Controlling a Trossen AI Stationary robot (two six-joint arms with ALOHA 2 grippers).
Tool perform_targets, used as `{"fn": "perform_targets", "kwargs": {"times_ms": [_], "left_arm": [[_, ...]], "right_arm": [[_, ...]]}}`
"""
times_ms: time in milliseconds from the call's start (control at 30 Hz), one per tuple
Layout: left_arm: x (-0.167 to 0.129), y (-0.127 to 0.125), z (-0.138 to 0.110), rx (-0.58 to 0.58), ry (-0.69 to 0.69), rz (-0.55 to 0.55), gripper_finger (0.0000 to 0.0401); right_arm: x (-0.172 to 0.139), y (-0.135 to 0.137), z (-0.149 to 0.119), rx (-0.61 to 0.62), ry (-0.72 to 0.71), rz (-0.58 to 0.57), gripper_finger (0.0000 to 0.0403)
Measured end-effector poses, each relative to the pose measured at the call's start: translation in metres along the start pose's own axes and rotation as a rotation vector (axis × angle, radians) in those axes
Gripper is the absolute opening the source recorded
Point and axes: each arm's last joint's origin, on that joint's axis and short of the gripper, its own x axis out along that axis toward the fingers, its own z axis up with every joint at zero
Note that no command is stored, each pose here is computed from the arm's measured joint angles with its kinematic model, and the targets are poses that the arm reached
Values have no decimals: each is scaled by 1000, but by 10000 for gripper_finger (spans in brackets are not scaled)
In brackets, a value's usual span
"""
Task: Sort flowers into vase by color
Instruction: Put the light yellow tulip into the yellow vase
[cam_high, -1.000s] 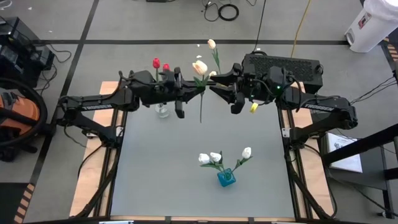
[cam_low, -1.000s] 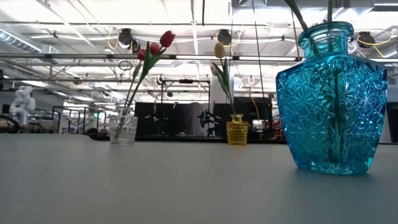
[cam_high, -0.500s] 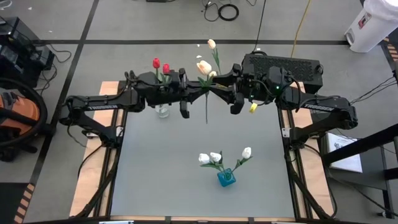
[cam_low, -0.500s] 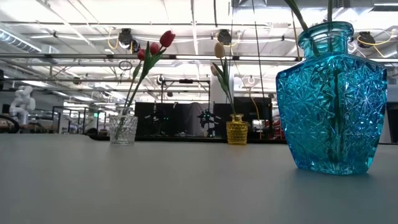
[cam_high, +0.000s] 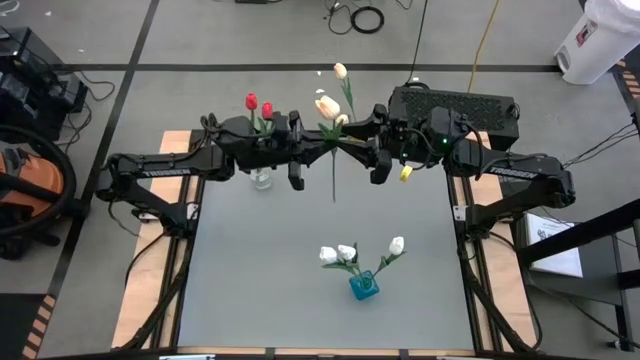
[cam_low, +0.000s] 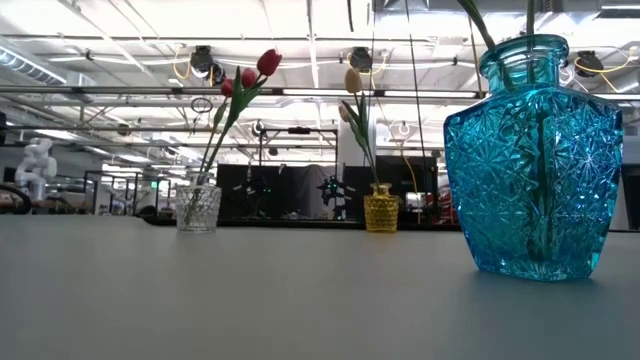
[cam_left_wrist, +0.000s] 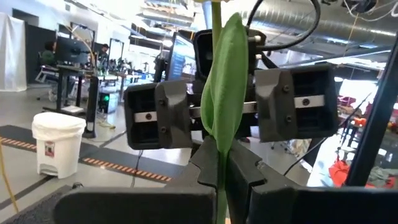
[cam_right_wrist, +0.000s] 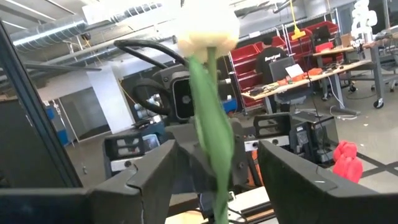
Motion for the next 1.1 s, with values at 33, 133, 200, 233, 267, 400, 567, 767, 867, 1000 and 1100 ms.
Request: {"fn": "perform_targets", "kwargs": {"times_ms": [33, 133, 200, 233, 267, 400, 567, 767, 867, 1000, 1100], "left_arm": [[0, 0, -1, -1, 1, -2, 8], [2, -1, -4, -4, 13, -7, 8], [2, -2, -4, -5, 16, -8, 8], [3, -2, -5, -6, 14, -9, 8], [3, -2, -5, -6, 13, -11, 8], [5, -2, -8, -12, 28, -8, 8], [4, -2, -7, -11, 21, -9, 8], [4, -2, -7, -11, 23, -8, 8], [4, -2, -7, -11, 24, -8, 8], [4, -2, -8, -11, 26, -7, 8], [4, -2, -8, -11, 26, -7, 8]], "right_arm": [[0, 0, 0, 2, 0, 0, 217], [0, 0, 0, 10, 0, 0, 217], [0, 0, 0, 33, 0, 0, 217], [0, 0, 0, 38, -1, 0, 217], [0, 0, 0, 42, 0, 0, 217], [0, 0, 0, 47, -5, -11, 217], [0, -1, 0, 58, -5, -35, 217], [0, -2, -2, 89, 12, -38, 217], [0, -2, -2, 101, 12, -36, 217], [0, 0, -3, 102, 15, -28, 212], [0, 2, -3, 106, 21, -15, 203]]}}
